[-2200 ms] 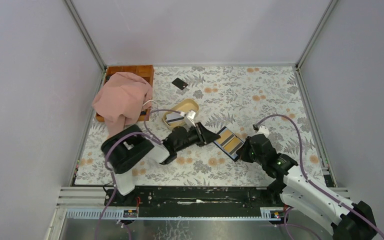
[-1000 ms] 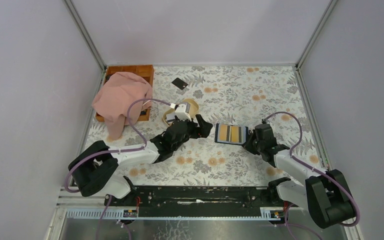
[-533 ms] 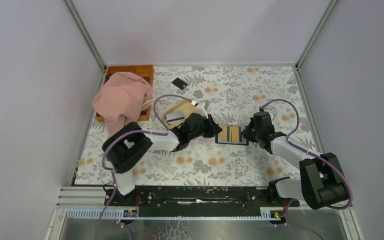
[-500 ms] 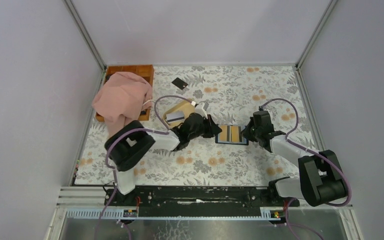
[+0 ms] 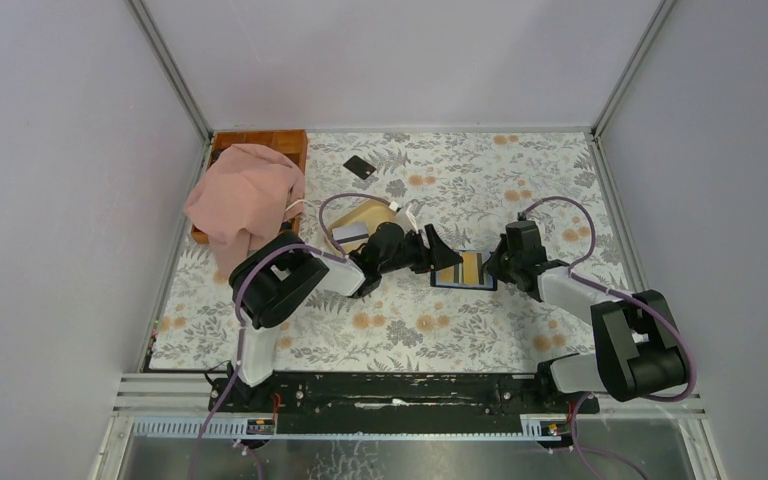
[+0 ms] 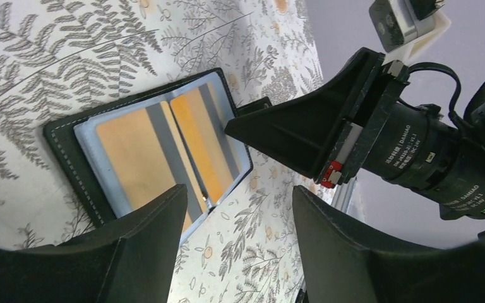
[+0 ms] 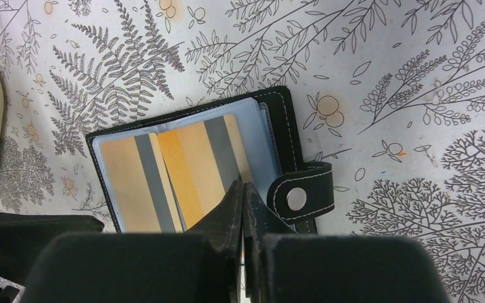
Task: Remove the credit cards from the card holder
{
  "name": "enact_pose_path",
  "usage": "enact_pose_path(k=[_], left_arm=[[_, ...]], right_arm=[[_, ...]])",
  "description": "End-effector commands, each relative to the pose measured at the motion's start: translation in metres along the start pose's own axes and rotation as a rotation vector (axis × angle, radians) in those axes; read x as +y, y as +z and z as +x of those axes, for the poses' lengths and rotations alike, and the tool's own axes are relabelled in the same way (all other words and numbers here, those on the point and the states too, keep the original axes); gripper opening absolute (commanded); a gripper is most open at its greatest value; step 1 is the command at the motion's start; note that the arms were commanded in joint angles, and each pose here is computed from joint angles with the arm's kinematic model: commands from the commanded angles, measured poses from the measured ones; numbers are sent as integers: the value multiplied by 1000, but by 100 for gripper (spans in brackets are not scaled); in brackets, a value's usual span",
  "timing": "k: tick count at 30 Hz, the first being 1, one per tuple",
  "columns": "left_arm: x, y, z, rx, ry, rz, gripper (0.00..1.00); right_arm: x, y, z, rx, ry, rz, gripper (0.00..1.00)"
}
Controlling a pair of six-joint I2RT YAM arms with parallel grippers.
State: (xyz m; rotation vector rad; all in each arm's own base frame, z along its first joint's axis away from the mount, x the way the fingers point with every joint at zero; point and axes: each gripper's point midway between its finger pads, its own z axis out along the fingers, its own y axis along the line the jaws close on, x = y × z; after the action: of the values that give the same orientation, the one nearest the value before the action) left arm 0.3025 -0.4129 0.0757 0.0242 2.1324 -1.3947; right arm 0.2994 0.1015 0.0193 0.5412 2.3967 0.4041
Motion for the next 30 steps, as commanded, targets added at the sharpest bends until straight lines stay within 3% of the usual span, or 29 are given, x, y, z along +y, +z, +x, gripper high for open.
enact_pose_path(k=[1, 30], left_arm=[[-23, 7, -8, -9, -9, 111, 68], [18, 22, 9, -2, -61, 19, 65]], right_arm=[[6, -7, -22, -80, -8, -13, 0], [-10, 16, 26, 103, 46, 5, 0]])
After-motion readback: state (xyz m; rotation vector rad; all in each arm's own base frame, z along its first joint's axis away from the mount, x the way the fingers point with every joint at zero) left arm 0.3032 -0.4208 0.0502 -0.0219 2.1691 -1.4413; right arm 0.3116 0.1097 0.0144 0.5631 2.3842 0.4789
